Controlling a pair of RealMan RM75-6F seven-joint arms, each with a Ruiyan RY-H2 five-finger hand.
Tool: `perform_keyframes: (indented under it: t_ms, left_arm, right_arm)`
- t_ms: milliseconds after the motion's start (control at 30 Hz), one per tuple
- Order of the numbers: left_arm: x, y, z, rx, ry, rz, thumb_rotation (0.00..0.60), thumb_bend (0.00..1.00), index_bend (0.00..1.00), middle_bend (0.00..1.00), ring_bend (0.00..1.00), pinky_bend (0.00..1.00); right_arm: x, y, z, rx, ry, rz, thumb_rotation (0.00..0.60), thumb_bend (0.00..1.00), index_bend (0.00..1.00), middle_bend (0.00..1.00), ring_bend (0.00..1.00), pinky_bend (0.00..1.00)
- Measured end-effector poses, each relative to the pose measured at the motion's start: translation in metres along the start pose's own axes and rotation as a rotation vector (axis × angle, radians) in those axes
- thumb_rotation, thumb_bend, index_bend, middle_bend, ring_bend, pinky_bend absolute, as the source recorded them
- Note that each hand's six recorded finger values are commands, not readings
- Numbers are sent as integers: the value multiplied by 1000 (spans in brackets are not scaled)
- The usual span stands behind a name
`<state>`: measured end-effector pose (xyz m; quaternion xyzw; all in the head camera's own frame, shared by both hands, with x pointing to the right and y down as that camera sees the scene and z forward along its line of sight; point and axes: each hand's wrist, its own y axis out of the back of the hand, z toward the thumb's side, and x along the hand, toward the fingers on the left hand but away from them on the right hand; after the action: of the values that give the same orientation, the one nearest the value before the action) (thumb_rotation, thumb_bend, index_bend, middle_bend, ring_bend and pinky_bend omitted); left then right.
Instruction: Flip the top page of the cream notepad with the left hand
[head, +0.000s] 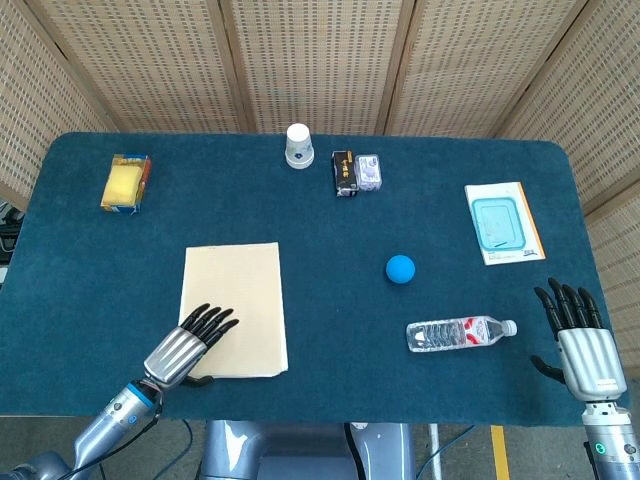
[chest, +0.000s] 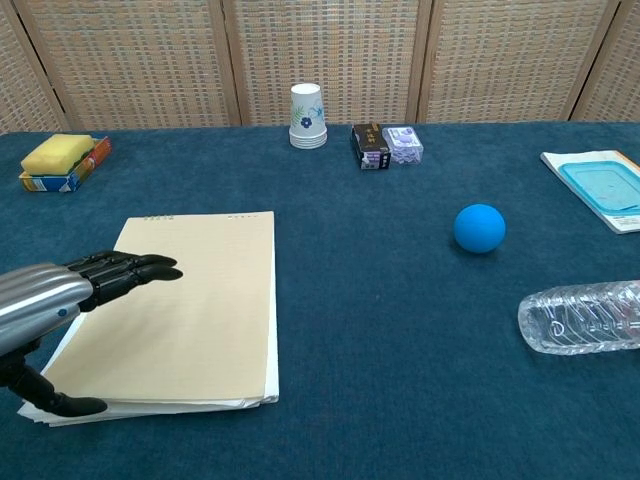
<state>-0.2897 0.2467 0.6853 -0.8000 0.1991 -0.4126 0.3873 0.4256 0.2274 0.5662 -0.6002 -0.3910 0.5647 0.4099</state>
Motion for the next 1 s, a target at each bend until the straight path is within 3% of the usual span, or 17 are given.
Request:
perform_keyframes:
  t_ms: [233,400,1000]
  left_arm:
    - [9,10,-13,-4,45,6,600,199,0,0,0,0]
    - [15,18,-20,-6,65,33,600,386,0,0,0,0]
    - [32,22,-27,17,80,9,600,387,0,0,0,0]
  right_arm:
    - [-1,0,-1,-4,-2,2,600,0,0,0,0,0]
    - [-1,0,-1,-5,-3,4,600,0,0,0,0,0]
    - [-1,-2,-1,-3,-4,12,600,0,0,0,0,0]
